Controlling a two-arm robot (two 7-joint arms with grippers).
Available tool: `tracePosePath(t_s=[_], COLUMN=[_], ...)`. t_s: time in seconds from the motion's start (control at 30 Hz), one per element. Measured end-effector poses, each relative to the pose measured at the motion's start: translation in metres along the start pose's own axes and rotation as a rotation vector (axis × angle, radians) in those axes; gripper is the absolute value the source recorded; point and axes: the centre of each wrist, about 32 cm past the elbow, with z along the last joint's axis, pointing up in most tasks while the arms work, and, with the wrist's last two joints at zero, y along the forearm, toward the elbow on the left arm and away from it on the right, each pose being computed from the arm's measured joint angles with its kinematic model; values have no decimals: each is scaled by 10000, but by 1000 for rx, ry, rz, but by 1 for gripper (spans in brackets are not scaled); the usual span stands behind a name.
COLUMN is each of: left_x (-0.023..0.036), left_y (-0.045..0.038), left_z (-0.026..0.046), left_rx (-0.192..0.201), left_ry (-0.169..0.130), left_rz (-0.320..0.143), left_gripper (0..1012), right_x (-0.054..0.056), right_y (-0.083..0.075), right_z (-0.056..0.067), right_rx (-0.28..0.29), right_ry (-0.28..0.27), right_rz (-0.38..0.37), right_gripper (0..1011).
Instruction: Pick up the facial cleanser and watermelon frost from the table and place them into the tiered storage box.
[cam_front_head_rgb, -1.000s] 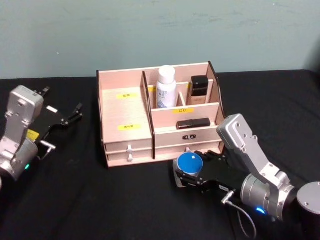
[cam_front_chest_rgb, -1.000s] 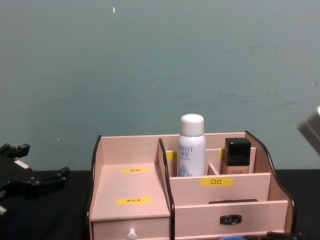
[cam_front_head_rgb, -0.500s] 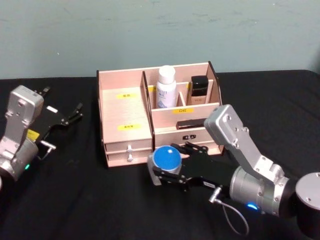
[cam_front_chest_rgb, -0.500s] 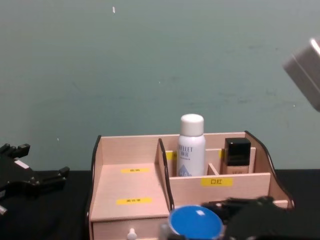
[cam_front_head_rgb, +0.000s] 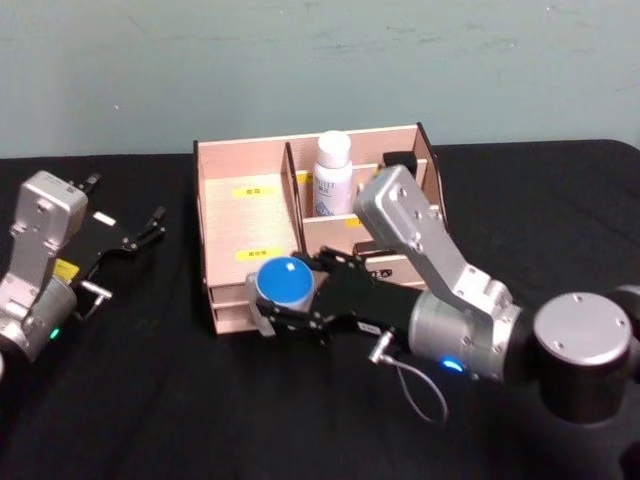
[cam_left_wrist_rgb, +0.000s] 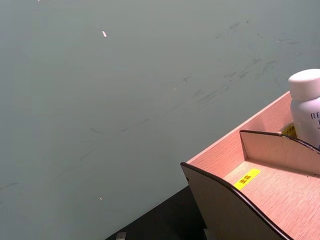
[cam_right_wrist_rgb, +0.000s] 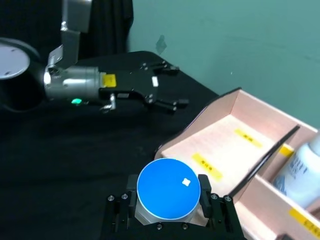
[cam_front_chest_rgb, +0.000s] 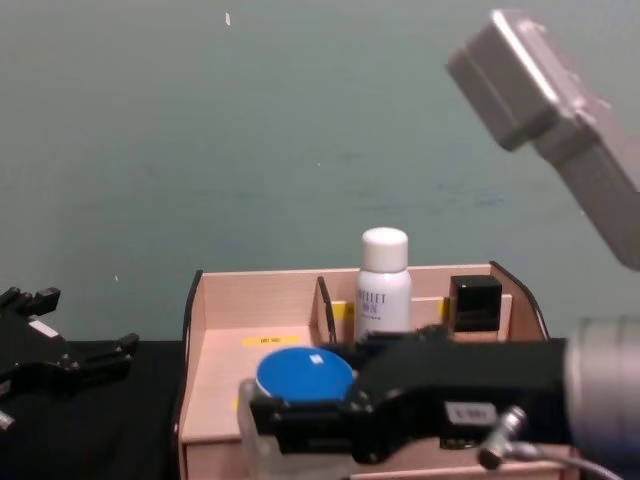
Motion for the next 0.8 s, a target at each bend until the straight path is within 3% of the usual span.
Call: tracePosePath(t_s=[0.33,0.8], left_x=[0,0], left_y=[0,0], left_z=[0,0], left_rx=[0,0], left_ry=[0,0], left_rz=[0,0], left_gripper=[1001,1001], right_x=[147,327], right_y=[295,511], right_z=[98,121], right_rx=[0,15], right_ry=[-19,-24], right_rz=[-60,-120], right_gripper=[730,730])
